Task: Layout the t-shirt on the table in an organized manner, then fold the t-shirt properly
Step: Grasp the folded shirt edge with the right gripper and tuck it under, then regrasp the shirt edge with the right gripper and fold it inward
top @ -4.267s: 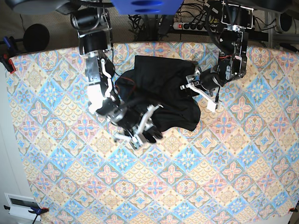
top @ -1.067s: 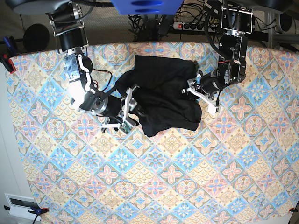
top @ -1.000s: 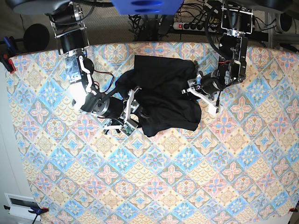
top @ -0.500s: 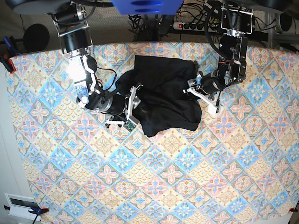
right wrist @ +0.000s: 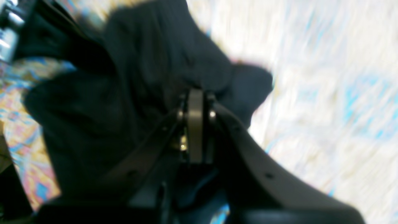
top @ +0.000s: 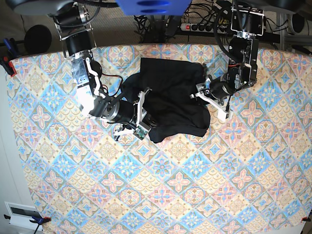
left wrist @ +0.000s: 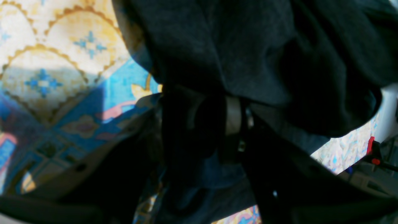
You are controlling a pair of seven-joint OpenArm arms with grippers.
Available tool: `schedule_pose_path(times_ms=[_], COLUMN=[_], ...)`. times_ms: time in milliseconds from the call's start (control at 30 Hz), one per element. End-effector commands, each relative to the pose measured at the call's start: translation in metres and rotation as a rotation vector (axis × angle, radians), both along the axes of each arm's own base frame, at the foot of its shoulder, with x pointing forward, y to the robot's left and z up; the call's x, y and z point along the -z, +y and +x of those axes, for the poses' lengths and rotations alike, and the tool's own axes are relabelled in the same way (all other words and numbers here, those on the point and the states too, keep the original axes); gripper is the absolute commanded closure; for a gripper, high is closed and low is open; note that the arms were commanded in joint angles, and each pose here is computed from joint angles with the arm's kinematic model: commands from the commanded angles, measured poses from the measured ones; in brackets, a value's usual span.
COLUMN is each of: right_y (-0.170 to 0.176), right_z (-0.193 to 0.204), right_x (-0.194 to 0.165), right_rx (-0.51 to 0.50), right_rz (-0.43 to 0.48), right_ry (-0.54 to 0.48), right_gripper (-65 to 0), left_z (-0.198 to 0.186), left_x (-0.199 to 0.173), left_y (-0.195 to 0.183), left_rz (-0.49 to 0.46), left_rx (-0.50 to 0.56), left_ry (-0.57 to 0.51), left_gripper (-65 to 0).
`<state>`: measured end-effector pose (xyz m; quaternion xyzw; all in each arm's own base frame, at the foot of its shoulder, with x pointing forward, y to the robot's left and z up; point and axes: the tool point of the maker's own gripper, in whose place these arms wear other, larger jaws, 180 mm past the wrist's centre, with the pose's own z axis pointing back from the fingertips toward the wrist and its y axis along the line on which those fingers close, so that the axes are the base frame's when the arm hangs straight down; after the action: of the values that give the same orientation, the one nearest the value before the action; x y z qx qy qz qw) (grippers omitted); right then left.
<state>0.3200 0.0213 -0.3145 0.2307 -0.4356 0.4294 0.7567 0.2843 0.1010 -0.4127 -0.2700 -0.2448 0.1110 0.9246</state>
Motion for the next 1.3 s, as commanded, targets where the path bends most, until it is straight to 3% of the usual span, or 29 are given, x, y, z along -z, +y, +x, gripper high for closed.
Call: schedule_pose_path(times_ms=[0,233,500,633,800,933,1167,1267], right_y=[0.003,0.011,0.015,-0.001,0.004,-0.004,-0.024,-0.035], right_z=[-0.006,-0.049,-0.112,-0.139,-0.152,-0.139,-0.102,-0.083], right_x=[-0.008,-0.018,0.006,0.028,0.032,0.028,0.017,0.01], right_rx=[-0.016,-0.049,-0.057,-0.077,-0.109,-0.077,0.021,0.08], right_rz=[0.025,0.047,0.071,0.009,0.008,0.002,-0.002,-0.002], right_ry=[-0.019,-0.032,0.099,0.166,0.19,0.164,0.098,0.069], right_gripper=[-1.1,-1.1,-1.1,-1.1,-1.1,-1.9,-12.7,-13.4], left_z=[0.01,0.015,0.015,0.015,0.019,0.022,0.016,0.01], left_x=[-0.012,-0.015,-0.015,-0.015,-0.021,-0.036,-0.054,-0.059], left_y=[0.0,0.002,0.005,0.005,0.01,0.011,0.005,0.003], left_rz=[-0.01,-0.008,-0.002,-0.003,-0.002,-0.008,-0.006,-0.008], left_rx=[-0.002,-0.022,-0.022,-0.023,-0.038,-0.044,-0.021,-0.013], left_ry=[-0.043,-0.074,-0.075,-0.076,-0.096,-0.136,-0.185,-0.199], left_gripper=[-21.3,-21.3,-21.3,-21.3,-21.3,-21.3,-21.3,-21.3])
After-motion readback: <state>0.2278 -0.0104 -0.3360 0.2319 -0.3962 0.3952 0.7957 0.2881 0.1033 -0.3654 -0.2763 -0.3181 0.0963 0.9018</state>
